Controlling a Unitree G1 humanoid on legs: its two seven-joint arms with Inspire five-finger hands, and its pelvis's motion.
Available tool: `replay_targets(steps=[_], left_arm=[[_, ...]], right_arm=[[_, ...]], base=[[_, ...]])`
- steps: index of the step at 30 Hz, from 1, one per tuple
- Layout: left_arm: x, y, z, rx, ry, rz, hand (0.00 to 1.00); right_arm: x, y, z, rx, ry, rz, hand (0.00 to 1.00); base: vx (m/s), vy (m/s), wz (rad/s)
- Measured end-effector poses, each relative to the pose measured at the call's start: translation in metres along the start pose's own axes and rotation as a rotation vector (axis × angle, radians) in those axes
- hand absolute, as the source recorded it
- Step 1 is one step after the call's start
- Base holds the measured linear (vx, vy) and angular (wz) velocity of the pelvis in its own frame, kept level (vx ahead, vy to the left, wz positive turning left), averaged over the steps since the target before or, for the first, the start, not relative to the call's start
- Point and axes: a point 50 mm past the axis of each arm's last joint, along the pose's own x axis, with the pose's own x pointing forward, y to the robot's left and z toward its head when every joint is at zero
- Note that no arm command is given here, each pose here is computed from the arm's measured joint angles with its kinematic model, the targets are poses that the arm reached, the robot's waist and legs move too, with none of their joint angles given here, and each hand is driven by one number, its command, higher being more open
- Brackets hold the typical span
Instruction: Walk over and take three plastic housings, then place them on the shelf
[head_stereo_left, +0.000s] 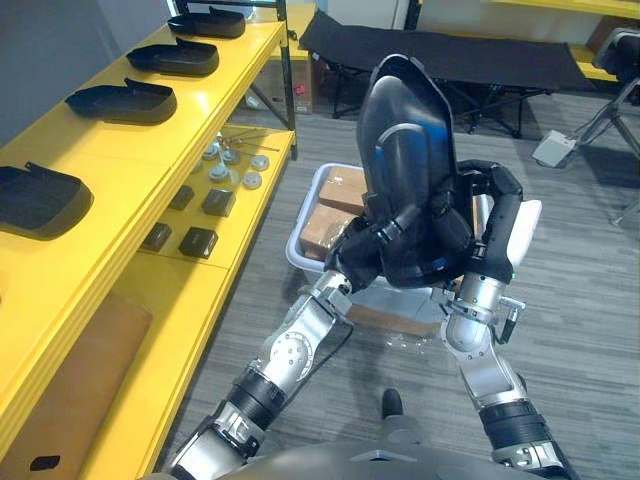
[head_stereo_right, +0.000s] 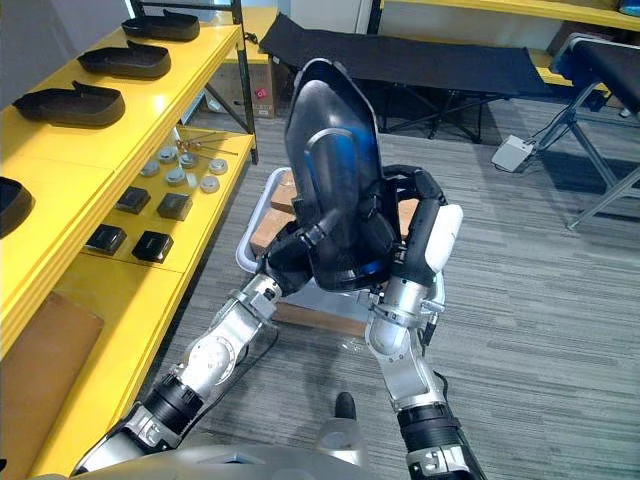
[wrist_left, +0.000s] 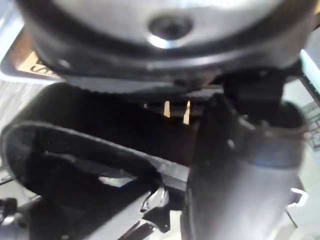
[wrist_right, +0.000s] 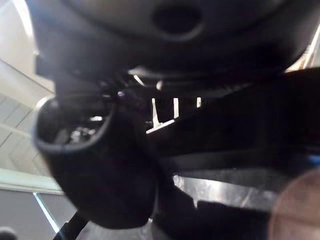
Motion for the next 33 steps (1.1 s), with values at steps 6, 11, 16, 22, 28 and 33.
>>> replay_targets(steps=[6, 11, 16, 22, 28, 33], left_arm=[[-0.001, 0.011, 0.011, 0.133, -0.038, 0.153, 0.00], [-0.002, 0.012, 0.014, 0.197, -0.042, 0.161, 0.00], [-0.003, 0.014, 0.015, 0.201, -0.037, 0.148, 0.00], [-0.004, 0.015, 0.016, 0.099, -0.042, 0.133, 0.00], [-0.009, -0.004, 0.043, 0.184, -0.216, 0.072, 0.00], [-0.036, -0.027, 0.098, 0.504, -0.673, 0.240, 0.00]], right_arm=[[-0.007, 0.009, 0.007, 0.043, -0.011, 0.026, 0.00], [-0.009, 0.014, 0.009, 0.054, -0.007, 0.035, 0.00], [-0.009, 0.014, 0.010, 0.052, -0.010, 0.032, 1.00], [-0.013, 0.019, 0.017, 0.052, -0.059, 0.064, 1.00], [-0.026, 0.012, 0.032, 0.133, -0.045, 0.116, 1.00], [-0.034, -0.009, 0.035, 0.344, 0.109, 0.061, 1.00]], base=[[0.00, 0.000, 0.00], [0.00, 0.004, 0.02], [-0.01, 0.002, -0.01], [-0.03, 0.008, -0.05], [0.01, 0.015, -0.07], [0.00, 0.015, -0.11]])
